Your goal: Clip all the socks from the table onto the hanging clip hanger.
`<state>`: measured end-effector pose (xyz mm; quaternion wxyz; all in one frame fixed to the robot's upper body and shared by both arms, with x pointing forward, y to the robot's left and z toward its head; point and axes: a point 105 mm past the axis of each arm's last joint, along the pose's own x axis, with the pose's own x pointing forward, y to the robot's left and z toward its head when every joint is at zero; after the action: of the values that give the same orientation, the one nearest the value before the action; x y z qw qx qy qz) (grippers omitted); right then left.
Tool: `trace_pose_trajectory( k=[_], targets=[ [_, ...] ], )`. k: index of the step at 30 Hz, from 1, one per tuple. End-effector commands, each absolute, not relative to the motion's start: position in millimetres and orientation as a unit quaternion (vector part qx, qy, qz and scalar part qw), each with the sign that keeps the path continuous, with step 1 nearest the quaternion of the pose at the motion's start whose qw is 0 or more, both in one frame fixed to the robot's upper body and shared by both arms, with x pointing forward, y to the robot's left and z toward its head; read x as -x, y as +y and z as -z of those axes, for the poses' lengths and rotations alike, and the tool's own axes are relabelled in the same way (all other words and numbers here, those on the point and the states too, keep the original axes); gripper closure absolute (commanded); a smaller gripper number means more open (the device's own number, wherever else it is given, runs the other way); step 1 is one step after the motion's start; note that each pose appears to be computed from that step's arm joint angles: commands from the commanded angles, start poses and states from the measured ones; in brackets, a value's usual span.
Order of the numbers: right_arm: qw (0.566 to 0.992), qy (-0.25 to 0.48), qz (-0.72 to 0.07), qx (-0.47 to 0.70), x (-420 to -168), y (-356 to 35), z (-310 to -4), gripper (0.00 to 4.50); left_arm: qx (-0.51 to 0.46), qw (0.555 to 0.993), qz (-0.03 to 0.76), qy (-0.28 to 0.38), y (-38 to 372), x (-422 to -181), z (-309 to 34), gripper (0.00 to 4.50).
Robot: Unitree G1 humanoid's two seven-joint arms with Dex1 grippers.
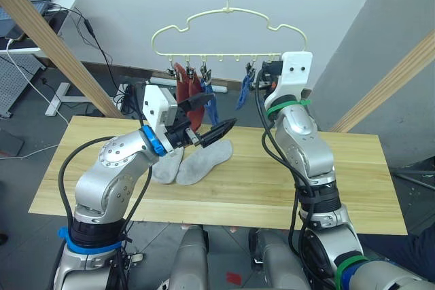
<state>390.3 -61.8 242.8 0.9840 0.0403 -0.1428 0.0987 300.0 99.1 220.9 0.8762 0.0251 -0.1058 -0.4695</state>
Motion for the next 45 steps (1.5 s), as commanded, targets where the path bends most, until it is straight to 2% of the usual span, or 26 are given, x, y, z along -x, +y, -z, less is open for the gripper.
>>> trace_pose_trajectory(
  k=[1, 4, 9, 12, 18, 23, 30, 33, 36, 41, 45],
  targets=[
    [0.978, -0.177, -0.099, -0.044, -385, -62, -262, 4.48, -0.037, 0.868, 0.476, -0.137, 97, -292, -234, 0.0],
    [0.979, -0.17, -0.101, -0.043, -386, -66, -260, 4.48, -0.05, 0.873, 0.469, -0.123, 97, -295, -227, 0.0],
    [0.979, -0.116, -0.16, -0.053, -384, -69, -249, 4.48, -0.117, 0.888, 0.442, -0.033, 101, -308, -171, 0.0],
    [0.978, -0.063, -0.185, -0.074, -379, -83, -236, 4.48, -0.139, 0.908, 0.392, 0.056, 105, -334, -116, 0.0],
    [0.982, -0.03, -0.174, -0.064, -373, -99, -226, 4.48, -0.198, 0.914, 0.339, 0.105, 111, -368, -82, 0.0],
    [0.984, -0.026, -0.163, -0.07, -371, -101, -226, 4.48, -0.219, 0.892, 0.36, 0.163, 106, -372, -50, 0.0],
    [0.985, -0.021, -0.157, -0.071, -370, -101, -226, 4.48, -0.242, 0.851, 0.401, 0.236, 109, -356, -15, 0.0],
    [0.986, -0.019, -0.151, -0.068, -371, -105, -225, 4.5, -0.284, 0.832, 0.415, 0.232, 113, -351, -9, 0.58],
    [0.987, -0.017, -0.147, -0.066, -371, -108, -224, 4.5, -0.3, 0.822, 0.427, 0.228, 113, -347, -6, 1.38],
    [0.988, -0.011, -0.142, -0.065, -371, -112, -222, 4.5, -0.284, 0.827, 0.434, 0.217, 107, -343, -7, 2.82],
    [0.987, -0.003, -0.131, -0.092, -374, -120, -222, 4.5, -0.223, 0.847, 0.44, 0.198, 91, -342, -19, 3.96]
  ],
)
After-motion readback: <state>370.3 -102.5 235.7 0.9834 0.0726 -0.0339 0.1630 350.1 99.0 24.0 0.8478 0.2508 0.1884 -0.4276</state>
